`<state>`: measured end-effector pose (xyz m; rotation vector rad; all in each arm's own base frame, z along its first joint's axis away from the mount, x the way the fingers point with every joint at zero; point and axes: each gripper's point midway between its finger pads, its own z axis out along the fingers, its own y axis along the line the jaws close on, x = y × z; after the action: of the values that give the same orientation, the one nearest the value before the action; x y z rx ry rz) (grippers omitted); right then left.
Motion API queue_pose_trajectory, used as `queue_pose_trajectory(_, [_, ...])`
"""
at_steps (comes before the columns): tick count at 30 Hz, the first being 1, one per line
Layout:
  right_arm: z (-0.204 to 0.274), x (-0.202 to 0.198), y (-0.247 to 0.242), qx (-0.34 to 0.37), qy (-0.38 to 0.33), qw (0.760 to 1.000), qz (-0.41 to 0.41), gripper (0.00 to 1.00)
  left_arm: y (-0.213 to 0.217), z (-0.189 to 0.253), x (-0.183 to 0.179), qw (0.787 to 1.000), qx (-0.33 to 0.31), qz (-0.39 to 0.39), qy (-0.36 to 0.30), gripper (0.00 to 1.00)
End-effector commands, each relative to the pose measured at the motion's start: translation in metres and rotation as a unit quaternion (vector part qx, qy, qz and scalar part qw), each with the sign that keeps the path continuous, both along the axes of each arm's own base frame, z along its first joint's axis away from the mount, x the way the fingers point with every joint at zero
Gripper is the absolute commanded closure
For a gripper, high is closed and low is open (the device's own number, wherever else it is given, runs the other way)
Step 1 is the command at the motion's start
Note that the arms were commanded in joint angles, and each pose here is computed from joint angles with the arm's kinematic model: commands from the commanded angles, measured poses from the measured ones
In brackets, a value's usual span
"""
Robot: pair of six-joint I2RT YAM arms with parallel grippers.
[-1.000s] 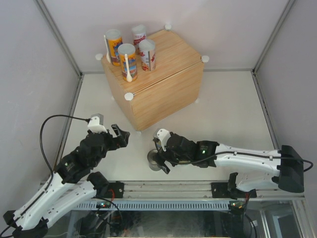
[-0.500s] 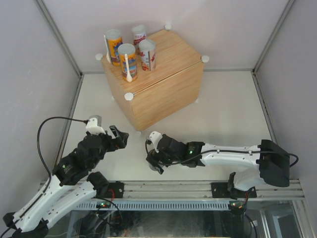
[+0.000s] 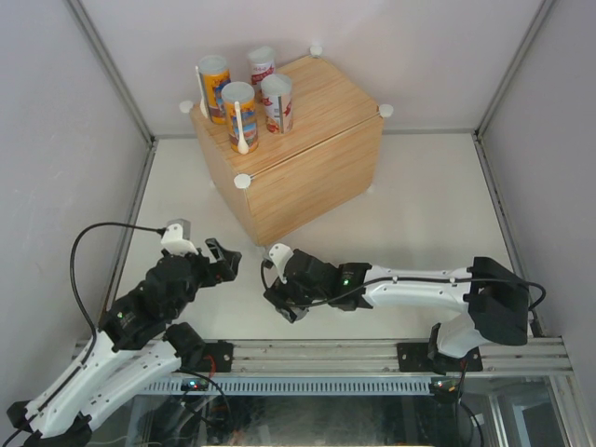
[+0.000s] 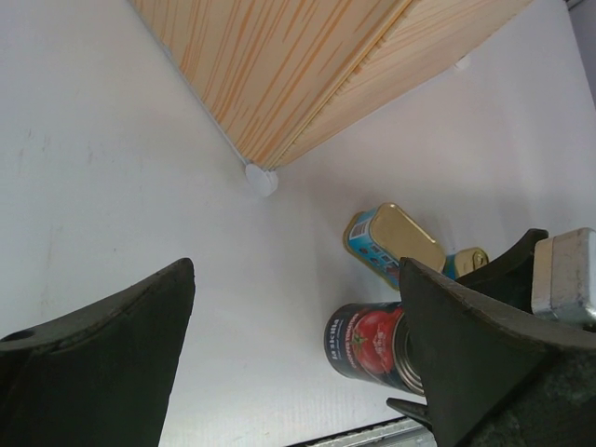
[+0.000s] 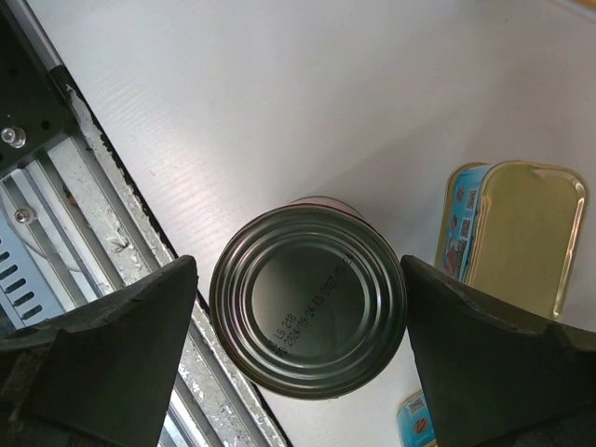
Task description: Place and organize the canned foods onto the counter
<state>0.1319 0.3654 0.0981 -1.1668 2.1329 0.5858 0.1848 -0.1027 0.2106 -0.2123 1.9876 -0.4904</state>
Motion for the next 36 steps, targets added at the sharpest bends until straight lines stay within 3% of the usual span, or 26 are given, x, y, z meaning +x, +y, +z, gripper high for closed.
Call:
queue_pose_trajectory(1, [0.017,0.005,0.017,0.030,-0.009,0.999,0.010,0.12,0.003,-0.003,0.002,1.000,-0.007,0.012,-0.004,0.06])
queue_pose_trajectory(16, [0.006,0.001,0.016,0.017,0.016,1.000,0.014,0.24,0.004,-0.006,0.001,1.000,-0.013,0.015,-0.005,0.06])
queue_pose_trajectory(36, [-0.011,-0.003,0.014,-0.004,0.041,0.999,0.011,0.20,0.005,-0.007,0.001,1.000,-0.010,0.015,-0.005,0.05])
